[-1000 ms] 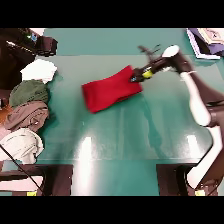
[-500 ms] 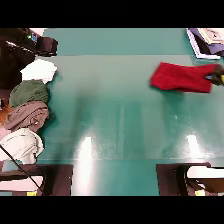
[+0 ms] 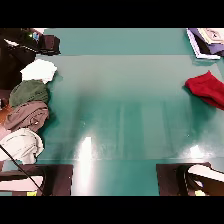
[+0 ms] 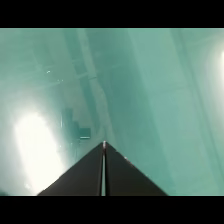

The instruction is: Fold the shirts.

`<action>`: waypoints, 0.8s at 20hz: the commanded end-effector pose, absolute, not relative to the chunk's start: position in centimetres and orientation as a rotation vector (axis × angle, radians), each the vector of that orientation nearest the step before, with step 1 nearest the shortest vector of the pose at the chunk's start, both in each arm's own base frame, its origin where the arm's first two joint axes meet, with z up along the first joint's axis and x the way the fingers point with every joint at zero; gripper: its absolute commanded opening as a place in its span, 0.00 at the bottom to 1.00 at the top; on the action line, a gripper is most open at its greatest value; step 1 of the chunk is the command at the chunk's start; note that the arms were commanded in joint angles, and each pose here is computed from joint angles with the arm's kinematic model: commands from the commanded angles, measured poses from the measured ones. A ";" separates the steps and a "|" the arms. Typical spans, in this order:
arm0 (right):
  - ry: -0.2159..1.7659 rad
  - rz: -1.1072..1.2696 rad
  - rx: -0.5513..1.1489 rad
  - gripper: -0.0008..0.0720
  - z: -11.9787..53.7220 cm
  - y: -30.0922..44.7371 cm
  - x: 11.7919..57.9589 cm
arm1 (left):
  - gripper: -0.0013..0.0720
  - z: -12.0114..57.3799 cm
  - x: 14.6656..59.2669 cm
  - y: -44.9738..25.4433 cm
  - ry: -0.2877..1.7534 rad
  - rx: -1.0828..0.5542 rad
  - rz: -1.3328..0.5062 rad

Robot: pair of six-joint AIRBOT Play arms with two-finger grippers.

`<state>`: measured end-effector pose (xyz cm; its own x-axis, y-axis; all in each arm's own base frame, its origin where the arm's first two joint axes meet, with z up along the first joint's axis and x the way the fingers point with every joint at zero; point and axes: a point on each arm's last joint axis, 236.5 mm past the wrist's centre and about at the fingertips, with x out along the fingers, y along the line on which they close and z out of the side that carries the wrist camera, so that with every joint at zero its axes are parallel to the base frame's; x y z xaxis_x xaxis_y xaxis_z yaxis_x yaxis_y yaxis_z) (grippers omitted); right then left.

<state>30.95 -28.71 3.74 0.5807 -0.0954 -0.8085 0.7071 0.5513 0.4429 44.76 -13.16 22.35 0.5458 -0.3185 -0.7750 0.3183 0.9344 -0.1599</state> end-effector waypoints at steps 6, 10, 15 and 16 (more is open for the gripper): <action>0.950 -0.735 0.900 0.03 1.8 -26.5 24.2 | 0.05 22.4 44.8 -13.3 0.916 0.007 -0.388; 1.029 -0.754 0.932 0.03 0.0 -24.1 23.1 | 0.05 22.4 44.8 -13.3 0.913 0.020 -0.395; 1.214 -0.841 0.794 0.88 0.4 -25.0 18.6 | 0.05 22.2 44.6 -13.3 0.920 0.031 -0.400; 1.278 -0.912 0.708 0.88 1.1 -26.3 16.3 | 0.05 22.2 44.6 -13.3 0.920 0.032 -0.401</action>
